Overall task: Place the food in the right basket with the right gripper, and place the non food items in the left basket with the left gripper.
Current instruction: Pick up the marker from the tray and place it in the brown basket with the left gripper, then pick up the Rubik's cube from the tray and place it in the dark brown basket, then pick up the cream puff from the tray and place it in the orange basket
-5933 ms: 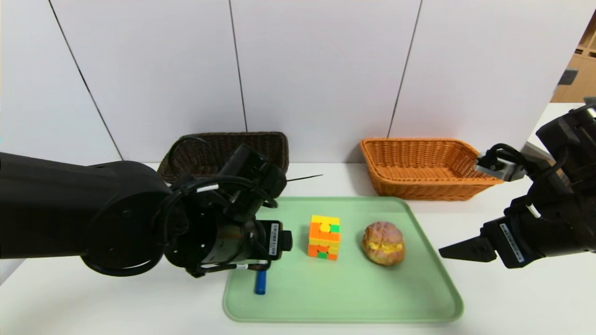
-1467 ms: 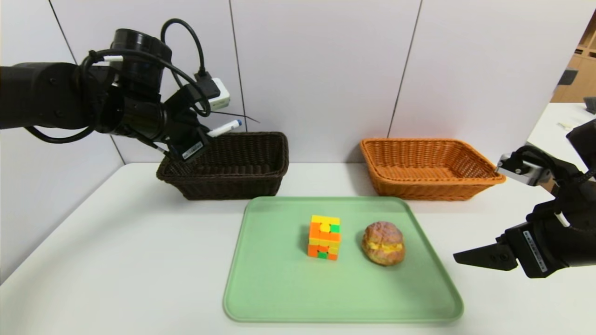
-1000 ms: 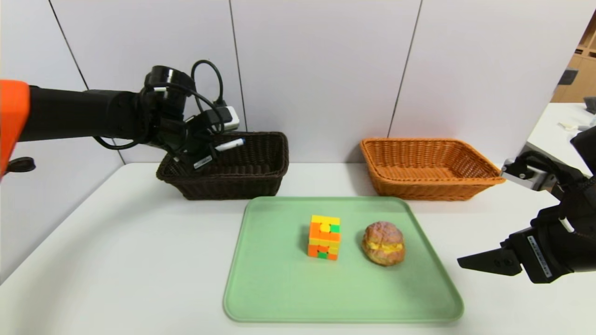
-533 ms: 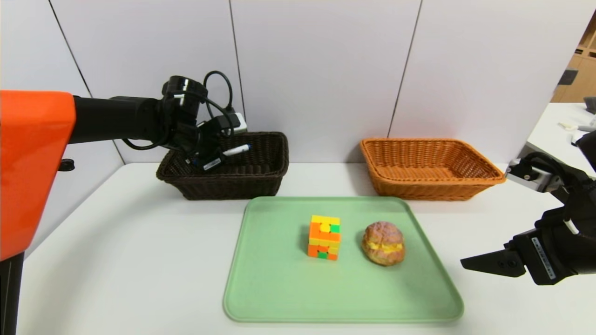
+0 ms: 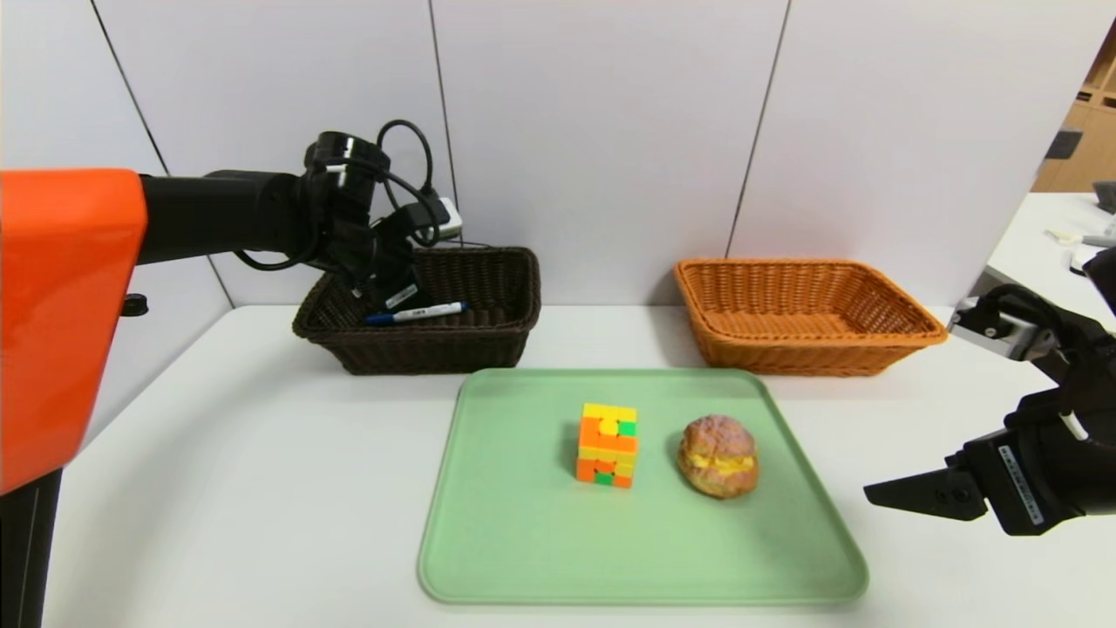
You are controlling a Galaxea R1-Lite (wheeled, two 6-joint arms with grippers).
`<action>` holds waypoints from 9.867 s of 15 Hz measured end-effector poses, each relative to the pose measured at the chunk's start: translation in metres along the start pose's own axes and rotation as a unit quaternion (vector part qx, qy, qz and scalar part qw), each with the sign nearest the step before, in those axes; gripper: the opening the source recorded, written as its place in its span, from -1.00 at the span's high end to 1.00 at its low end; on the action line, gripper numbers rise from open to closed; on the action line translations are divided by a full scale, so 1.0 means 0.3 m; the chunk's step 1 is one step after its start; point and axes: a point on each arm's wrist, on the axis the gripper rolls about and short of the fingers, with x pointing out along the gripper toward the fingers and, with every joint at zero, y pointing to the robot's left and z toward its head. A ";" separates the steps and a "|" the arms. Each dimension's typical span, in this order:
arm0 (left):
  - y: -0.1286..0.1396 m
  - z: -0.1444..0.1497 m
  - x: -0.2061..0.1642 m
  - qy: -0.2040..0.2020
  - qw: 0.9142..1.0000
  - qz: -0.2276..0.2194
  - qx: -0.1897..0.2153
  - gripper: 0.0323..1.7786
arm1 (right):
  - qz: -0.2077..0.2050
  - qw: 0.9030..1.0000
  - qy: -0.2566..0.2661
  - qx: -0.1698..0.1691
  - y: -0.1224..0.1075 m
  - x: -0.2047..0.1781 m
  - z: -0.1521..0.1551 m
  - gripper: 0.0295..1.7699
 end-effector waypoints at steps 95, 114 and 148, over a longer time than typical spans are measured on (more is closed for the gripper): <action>-0.014 -0.028 0.062 0.007 0.992 -0.032 -0.118 -0.06 | -0.001 0.999 -0.032 0.009 0.009 -0.068 -0.061 -0.92; -0.010 -0.032 0.105 -0.003 0.989 -0.017 -0.144 -0.44 | -0.001 0.999 -0.035 0.009 0.011 -0.077 -0.072 -0.92; -0.512 0.036 -0.699 0.025 0.923 -0.182 -0.339 -0.90 | 0.031 0.996 0.015 -0.076 0.153 0.266 0.205 -0.92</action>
